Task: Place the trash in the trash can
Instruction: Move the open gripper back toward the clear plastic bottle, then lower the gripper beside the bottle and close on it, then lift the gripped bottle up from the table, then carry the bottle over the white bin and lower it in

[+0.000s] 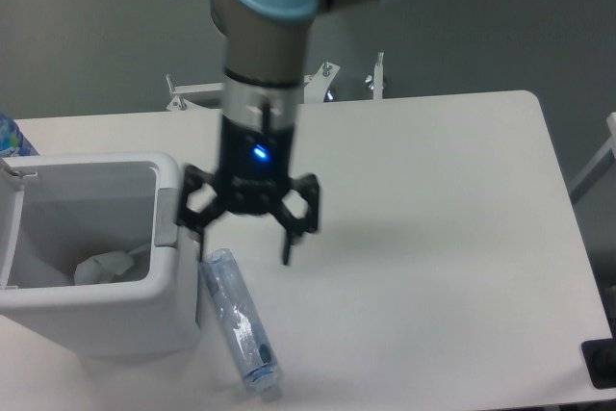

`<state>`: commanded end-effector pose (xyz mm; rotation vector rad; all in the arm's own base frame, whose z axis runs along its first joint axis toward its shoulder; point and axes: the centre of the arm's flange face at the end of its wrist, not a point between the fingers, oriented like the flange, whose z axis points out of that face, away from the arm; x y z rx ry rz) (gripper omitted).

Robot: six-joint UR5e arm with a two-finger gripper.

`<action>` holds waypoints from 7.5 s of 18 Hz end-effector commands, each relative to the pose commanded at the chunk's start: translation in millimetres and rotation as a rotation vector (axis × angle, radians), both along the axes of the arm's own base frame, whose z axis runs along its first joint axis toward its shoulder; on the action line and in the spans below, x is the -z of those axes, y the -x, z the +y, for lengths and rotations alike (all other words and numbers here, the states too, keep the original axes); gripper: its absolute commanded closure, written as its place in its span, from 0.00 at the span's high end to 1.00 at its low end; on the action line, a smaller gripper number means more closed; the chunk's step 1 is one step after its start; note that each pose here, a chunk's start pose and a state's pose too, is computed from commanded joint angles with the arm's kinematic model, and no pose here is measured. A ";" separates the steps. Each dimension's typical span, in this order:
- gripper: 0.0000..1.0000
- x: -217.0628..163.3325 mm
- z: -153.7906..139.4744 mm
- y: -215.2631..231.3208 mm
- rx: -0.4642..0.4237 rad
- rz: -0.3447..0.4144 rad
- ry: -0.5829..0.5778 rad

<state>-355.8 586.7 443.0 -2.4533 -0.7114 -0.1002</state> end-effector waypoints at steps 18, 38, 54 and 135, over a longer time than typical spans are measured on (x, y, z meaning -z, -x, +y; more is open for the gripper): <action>1.00 120.1 20.2 48.0 -0.091 0.012 0.242; 1.00 199.2 80.7 5.2 -0.083 -0.077 0.302; 1.00 237.9 112.8 -18.0 -0.045 -0.060 0.348; 0.32 -225.3 33.3 -52.1 -0.094 0.307 -0.390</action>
